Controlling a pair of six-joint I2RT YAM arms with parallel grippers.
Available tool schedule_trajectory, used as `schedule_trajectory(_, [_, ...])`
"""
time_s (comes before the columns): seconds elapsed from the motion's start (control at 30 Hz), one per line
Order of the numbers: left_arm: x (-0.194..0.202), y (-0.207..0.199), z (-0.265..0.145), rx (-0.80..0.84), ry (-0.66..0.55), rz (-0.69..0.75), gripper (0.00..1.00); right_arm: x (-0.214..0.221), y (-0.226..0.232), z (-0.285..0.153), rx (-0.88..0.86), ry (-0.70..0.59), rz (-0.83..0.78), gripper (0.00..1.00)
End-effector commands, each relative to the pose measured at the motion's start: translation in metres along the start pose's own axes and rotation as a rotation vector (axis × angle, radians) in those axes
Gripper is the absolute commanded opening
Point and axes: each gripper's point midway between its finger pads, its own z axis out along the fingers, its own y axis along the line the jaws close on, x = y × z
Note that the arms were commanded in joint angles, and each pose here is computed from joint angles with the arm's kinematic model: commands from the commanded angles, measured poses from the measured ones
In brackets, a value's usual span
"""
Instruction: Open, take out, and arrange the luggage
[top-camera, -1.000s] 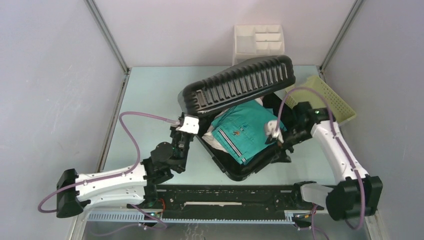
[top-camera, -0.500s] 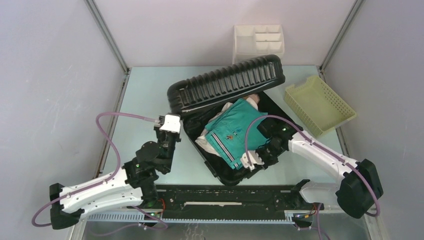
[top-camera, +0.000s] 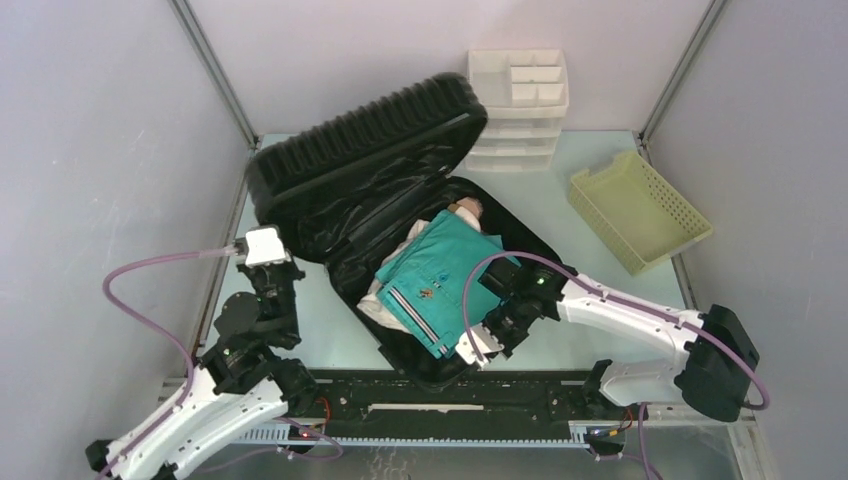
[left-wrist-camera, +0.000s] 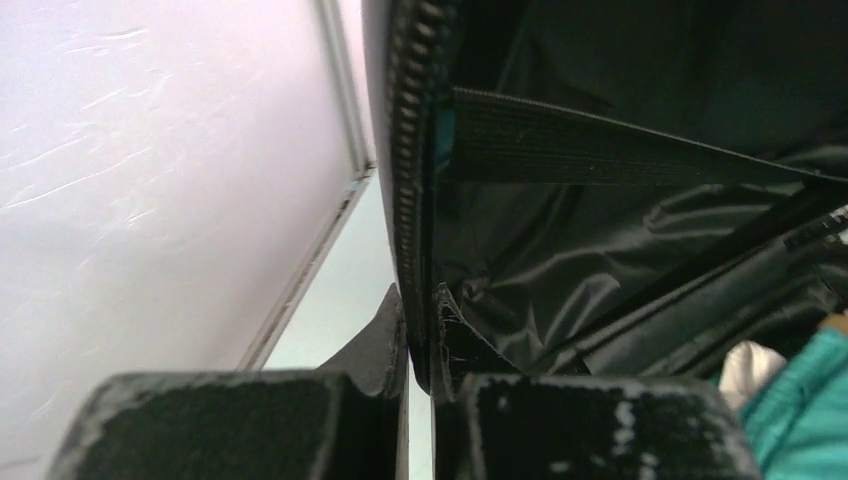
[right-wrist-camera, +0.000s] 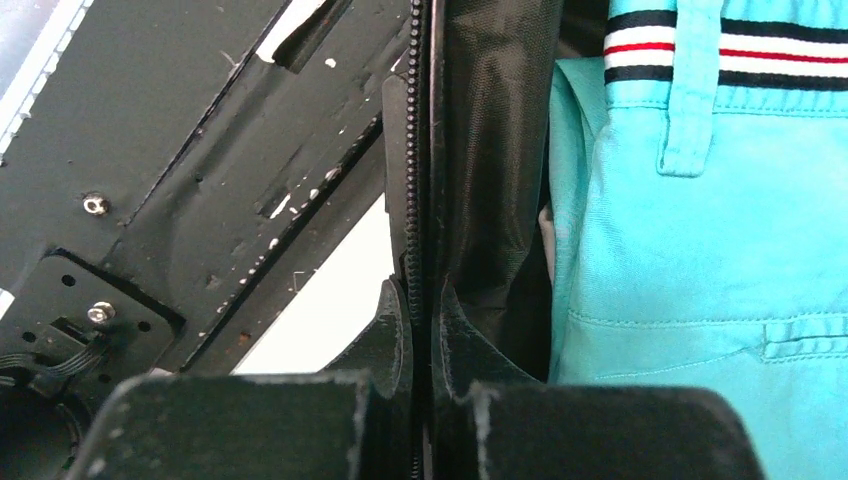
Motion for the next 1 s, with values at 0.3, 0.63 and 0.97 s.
schedule_trajectory(0.3, [-0.02,0.085,0.048,-0.381,-0.026,-0.122,0.0,0.042,-0.082,-0.034,0.204,0.063,0.062,0.0])
schedule_trajectory(0.63, [0.01,0.087,0.087,-0.408,0.083,-0.223,0.34,0.064,-0.115,-0.042,0.303,0.105,0.189,0.37])
schedule_trajectory(0.97, [-0.003,0.078,0.048,-0.293,0.059,-0.302,0.83,0.029,-0.101,-0.083,0.39,-0.104,0.235,0.81])
